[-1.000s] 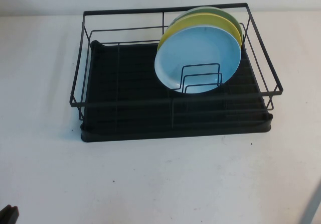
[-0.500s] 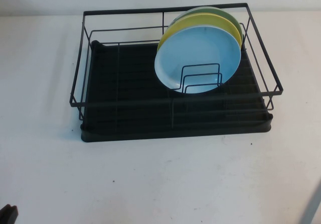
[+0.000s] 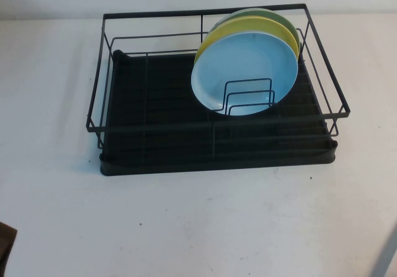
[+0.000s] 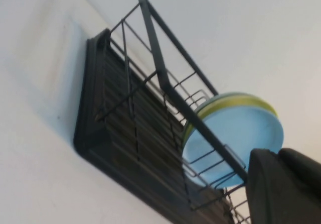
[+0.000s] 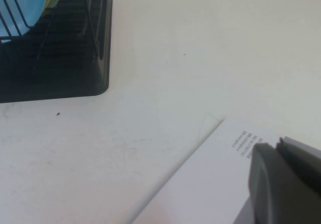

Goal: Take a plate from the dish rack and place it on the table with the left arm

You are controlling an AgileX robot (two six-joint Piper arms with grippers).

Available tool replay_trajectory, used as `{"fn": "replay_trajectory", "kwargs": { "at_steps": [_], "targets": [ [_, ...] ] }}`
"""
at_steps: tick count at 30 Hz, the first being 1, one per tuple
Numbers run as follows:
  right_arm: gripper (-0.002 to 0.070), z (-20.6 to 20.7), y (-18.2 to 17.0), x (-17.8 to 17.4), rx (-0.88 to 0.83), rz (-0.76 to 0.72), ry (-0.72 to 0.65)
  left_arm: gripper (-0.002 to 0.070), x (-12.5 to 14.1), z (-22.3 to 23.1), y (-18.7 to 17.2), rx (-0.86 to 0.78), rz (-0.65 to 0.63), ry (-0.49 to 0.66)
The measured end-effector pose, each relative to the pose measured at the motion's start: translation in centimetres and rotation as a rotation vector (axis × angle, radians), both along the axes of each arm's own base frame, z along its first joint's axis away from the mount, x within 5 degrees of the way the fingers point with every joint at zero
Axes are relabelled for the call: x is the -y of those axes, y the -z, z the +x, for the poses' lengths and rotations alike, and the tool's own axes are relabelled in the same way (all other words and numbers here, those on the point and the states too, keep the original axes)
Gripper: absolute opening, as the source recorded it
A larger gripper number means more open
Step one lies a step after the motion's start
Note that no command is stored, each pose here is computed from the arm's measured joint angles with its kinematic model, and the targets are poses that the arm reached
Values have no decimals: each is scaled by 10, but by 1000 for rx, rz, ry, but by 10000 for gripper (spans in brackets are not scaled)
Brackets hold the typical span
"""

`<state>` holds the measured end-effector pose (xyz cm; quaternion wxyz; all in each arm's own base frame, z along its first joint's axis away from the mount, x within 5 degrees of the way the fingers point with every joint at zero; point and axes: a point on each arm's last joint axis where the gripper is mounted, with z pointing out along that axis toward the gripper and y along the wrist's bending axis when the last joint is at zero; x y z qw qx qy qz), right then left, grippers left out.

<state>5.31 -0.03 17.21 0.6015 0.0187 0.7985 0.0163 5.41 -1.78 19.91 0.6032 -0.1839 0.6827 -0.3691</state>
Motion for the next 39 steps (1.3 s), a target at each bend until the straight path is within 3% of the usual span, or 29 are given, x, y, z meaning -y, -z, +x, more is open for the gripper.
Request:
{"fn": "replay_trajectory", "kwargs": {
  "at_steps": [8, 10, 15, 21, 26, 32, 36, 39],
  "targets": [
    [-20, 0, 0, 0, 0, 0, 0, -4, -5, 1, -8, 65, -82, -58],
    [-20, 0, 0, 0, 0, 0, 0, -4, -4, 1, -7, 53, -50, -40],
    [-20, 0, 0, 0, 0, 0, 0, -4, 8, -5, -42, -4, 325, 115],
    [-20, 0, 0, 0, 0, 0, 0, -4, 10, 11, -132, -102, 868, 240],
    [-20, 0, 0, 0, 0, 0, 0, -4, 21, 46, -185, -145, 1212, 473],
    [-20, 0, 0, 0, 0, 0, 0, -4, 47, 105, -204, -87, 1344, 753],
    [-20, 0, 0, 0, 0, 0, 0, 3, 59, 144, -204, -70, 1360, 827],
    [-20, 0, 0, 0, 0, 0, 0, 74, 67, 170, -206, -71, 1343, 845]
  ]
}}
